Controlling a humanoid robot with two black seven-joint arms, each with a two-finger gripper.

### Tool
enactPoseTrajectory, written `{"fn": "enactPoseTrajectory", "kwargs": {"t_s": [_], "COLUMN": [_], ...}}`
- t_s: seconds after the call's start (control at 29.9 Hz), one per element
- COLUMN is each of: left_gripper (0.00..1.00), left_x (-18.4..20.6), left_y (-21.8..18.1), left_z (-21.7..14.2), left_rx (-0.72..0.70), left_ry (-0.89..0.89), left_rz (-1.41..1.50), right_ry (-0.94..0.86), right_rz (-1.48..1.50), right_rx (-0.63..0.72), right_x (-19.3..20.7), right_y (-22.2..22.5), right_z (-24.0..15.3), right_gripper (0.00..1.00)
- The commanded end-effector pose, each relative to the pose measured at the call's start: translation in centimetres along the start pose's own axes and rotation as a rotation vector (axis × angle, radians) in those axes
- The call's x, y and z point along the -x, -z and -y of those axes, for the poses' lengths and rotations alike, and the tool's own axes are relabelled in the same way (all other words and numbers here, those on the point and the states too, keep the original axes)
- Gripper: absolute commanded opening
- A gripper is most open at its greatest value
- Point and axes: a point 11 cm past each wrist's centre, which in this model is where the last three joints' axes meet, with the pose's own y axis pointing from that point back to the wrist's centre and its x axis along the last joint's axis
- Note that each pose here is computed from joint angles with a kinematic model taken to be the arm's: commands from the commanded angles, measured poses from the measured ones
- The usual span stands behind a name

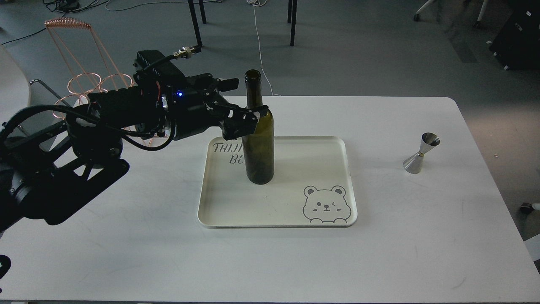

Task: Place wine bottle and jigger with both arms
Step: 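Reach the left gripper to the wine bottle neck and grasp it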

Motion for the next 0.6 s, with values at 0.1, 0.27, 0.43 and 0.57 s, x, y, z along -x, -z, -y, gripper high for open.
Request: {"fn": "enactPoseTrajectory", "kwargs": {"t_s": [0.1,0.27,0.43,0.57], "left_gripper": [0.64,0.53,0.26,0.18], "left_x": [-0.51,-0.71,-0.76,-1.11], "left_y": [-0.18,-0.15,-0.15,-0.06], "left_z": [0.56,0.69,0.67,0.53], "left_rx": [-0.02,-0.029,-0.028,-0.03], "left_ry": [-0.035,-0.043,-0.044,-0.049], "left_rz": [-0.041,-0.066,-0.068,-0.061], "right_ry": [-0.003,-0.005,-0.006,-0.006], "right_rz": [-0.002,-0.003,-0.005,-0.005], "right_rx": [0.004,0.003,0.003,0.003], "right_x": [-0.04,-0.04,-0.08,-0.08], "right_y": [-0.17,-0.15,-0.12,-0.12], "right_z": [-0.08,-0.07,-0.05,-0.05], "right_gripper": [0.98,0.98,0.98,0.98]}}
